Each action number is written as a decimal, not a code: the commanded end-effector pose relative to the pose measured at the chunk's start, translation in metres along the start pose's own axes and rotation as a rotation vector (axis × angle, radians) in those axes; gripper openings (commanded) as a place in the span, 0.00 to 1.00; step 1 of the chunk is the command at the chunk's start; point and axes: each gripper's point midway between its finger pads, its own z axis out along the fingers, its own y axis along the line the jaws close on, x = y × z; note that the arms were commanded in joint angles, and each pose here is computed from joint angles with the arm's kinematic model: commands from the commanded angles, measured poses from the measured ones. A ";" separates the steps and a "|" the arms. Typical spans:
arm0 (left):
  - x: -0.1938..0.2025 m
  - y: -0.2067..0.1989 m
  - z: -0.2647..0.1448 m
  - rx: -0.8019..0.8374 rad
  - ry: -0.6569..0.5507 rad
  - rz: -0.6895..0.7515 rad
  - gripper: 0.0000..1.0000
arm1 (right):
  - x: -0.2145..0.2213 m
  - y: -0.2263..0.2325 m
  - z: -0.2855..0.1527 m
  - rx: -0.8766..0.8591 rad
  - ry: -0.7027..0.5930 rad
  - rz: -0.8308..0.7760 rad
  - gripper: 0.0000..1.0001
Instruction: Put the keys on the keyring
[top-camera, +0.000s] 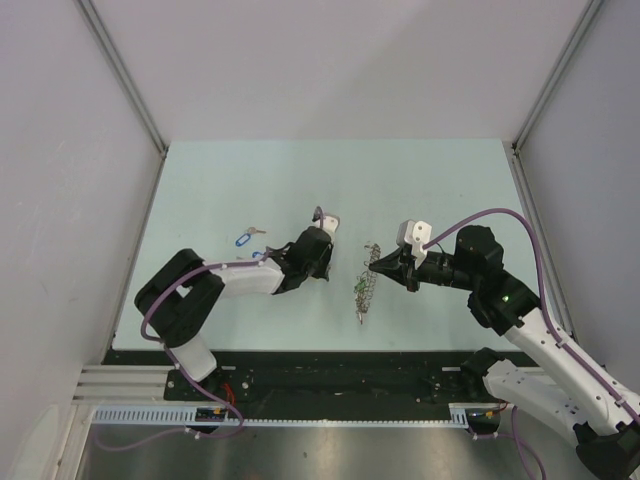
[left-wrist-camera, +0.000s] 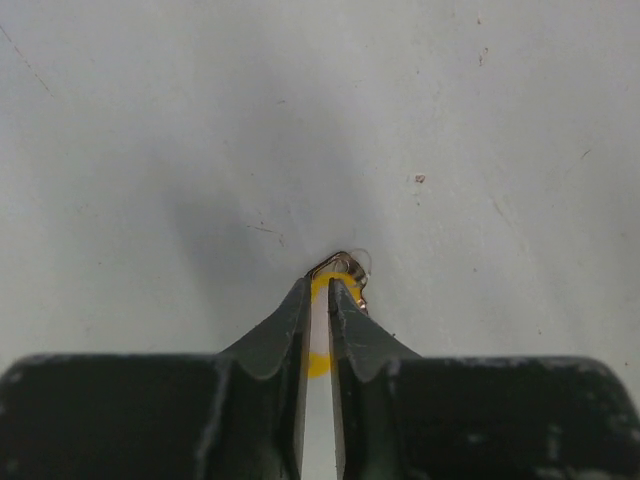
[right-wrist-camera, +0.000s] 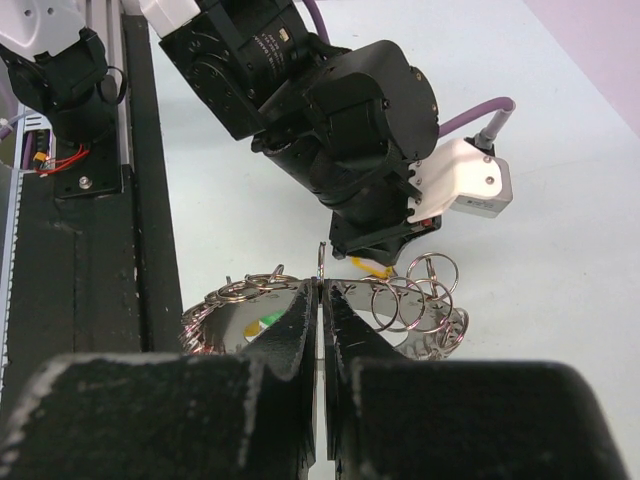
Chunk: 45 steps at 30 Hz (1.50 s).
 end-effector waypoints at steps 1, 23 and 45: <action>0.000 0.001 -0.004 -0.014 0.000 0.003 0.19 | -0.017 -0.006 -0.002 0.024 -0.052 -0.034 0.00; -0.036 -0.020 -0.026 -0.011 0.244 0.272 0.40 | -0.022 -0.005 -0.008 0.042 -0.065 -0.047 0.00; -0.013 -0.030 0.018 -0.090 0.448 0.429 0.27 | -0.020 -0.004 -0.013 0.052 -0.056 -0.041 0.00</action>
